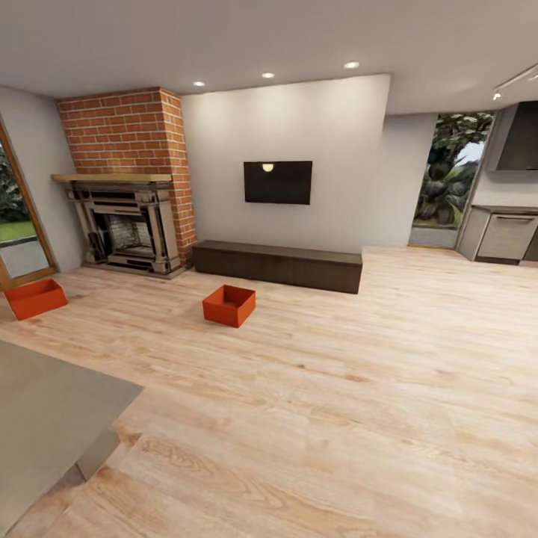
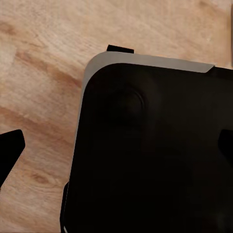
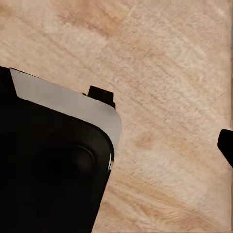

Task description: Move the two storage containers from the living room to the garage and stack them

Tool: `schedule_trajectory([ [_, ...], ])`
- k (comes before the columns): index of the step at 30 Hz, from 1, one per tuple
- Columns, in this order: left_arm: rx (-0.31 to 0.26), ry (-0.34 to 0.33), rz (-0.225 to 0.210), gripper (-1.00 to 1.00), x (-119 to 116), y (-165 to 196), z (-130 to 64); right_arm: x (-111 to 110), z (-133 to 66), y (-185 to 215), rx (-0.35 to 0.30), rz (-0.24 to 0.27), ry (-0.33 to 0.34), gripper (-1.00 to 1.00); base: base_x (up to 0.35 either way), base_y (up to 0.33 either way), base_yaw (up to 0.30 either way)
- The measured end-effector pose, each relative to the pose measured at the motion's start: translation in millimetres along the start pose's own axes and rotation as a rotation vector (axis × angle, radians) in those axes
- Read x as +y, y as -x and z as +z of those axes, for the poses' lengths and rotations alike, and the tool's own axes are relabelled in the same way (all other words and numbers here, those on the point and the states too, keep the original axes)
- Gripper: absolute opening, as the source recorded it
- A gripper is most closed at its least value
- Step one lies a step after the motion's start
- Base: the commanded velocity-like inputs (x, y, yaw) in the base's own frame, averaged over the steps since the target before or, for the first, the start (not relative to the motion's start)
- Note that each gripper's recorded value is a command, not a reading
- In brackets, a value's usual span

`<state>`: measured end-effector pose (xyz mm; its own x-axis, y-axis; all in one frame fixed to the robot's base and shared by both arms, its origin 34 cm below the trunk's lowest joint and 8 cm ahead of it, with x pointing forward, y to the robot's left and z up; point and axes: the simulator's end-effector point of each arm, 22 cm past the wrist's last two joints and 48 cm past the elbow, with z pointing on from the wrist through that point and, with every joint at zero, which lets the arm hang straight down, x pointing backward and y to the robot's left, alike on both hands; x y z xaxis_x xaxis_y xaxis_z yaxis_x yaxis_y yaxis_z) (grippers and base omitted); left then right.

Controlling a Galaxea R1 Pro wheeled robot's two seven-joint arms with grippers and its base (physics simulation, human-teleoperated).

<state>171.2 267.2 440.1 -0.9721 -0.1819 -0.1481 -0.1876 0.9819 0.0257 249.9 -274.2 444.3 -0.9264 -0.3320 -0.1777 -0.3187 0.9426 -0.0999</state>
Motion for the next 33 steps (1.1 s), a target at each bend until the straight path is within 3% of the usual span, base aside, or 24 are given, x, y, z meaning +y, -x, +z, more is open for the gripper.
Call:
schedule_trajectory([
  [33,-0.001,0.000,0.000,1.00,0.0,0.2,0.0,0.0,0.0,0.1,0.000,0.000,0.000,1.00,0.312,0.000,0.000],
])
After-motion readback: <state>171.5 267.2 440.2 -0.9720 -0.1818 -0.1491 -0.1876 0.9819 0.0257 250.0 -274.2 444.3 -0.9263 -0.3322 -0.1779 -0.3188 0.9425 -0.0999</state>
